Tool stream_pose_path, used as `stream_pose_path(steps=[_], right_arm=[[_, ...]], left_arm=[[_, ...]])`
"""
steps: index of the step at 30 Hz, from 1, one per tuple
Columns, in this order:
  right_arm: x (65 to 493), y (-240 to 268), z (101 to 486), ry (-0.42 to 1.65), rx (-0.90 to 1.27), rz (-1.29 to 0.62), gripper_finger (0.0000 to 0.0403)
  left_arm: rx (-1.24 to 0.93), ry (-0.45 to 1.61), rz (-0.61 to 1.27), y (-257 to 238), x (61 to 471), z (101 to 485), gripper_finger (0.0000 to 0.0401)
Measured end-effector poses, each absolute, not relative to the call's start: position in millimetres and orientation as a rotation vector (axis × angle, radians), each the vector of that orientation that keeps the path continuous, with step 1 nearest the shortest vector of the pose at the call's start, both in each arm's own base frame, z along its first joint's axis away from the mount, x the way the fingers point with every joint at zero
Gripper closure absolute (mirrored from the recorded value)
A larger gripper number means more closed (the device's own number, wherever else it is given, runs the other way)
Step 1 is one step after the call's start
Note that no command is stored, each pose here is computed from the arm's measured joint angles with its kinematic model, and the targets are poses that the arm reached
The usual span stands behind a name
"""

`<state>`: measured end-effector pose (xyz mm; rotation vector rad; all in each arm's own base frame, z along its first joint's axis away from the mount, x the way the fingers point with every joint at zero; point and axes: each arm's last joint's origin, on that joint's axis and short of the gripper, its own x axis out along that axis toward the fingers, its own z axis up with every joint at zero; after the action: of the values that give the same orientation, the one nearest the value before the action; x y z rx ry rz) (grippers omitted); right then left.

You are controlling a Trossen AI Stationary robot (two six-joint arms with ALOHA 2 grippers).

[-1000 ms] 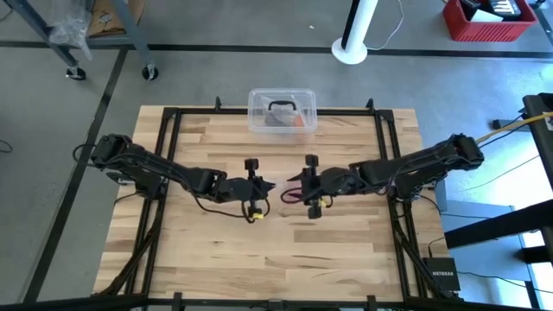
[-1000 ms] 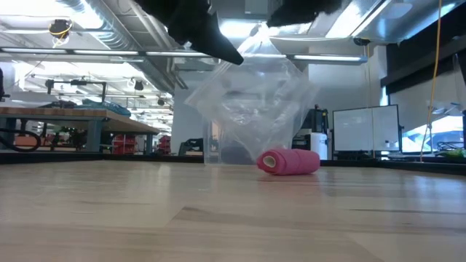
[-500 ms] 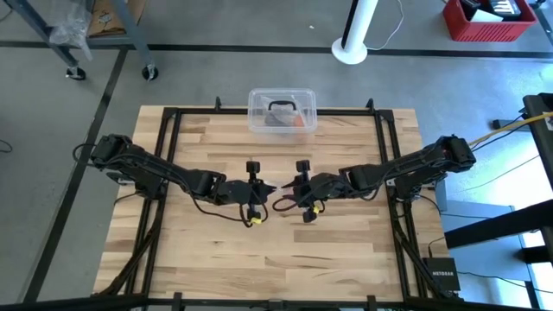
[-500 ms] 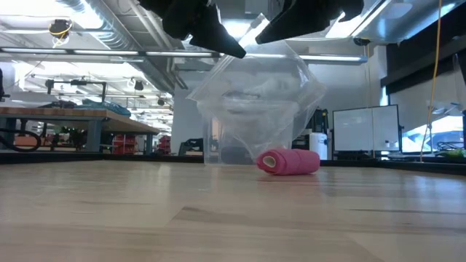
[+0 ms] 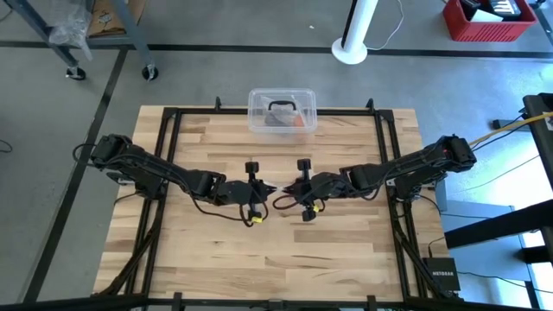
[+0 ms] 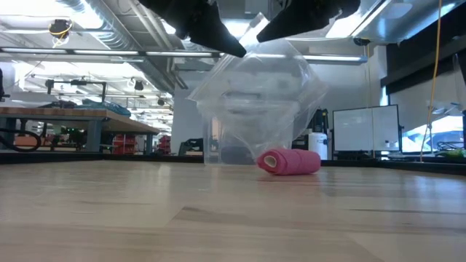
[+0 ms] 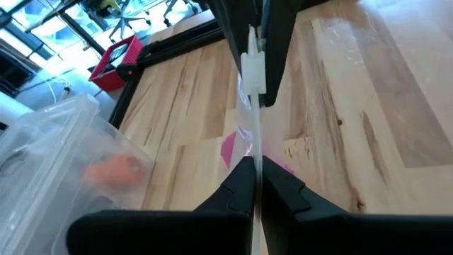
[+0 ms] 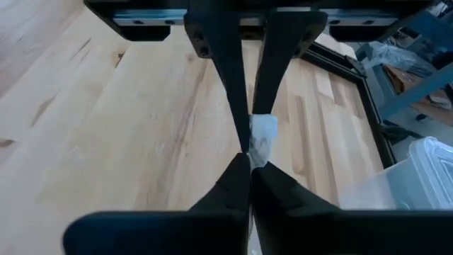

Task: Roll bandage
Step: Open the transparent zip lock bag

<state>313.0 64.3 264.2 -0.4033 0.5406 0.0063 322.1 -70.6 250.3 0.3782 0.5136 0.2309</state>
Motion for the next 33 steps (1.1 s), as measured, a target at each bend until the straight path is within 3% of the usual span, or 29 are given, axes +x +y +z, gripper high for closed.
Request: stream_pose_path(steps=[6, 14, 18, 23, 33], right_arm=[[313, 63, 264, 0.546, -0.409, -0.049, 0.0395], [312, 62, 263, 0.565, -0.404, -0.075, 0.0399], [312, 62, 264, 0.556, -0.399, -0.077, 0.0399], [312, 62, 264, 0.550, -0.397, -0.078, 0.0400], [313, 62, 264, 0.550, -0.396, -0.078, 0.0401]], left_arm=[[0.337, 0.502, 0.242, -70, 321, 252, 0.0384], [0.224, 0.409, 0.264, -69, 315, 270, 0.0281], [0.208, 0.355, 0.267, -69, 317, 276, 0.0251], [0.209, 0.356, 0.227, -71, 320, 273, 0.0248], [0.256, 0.328, 0.185, -73, 326, 271, 0.0285]])
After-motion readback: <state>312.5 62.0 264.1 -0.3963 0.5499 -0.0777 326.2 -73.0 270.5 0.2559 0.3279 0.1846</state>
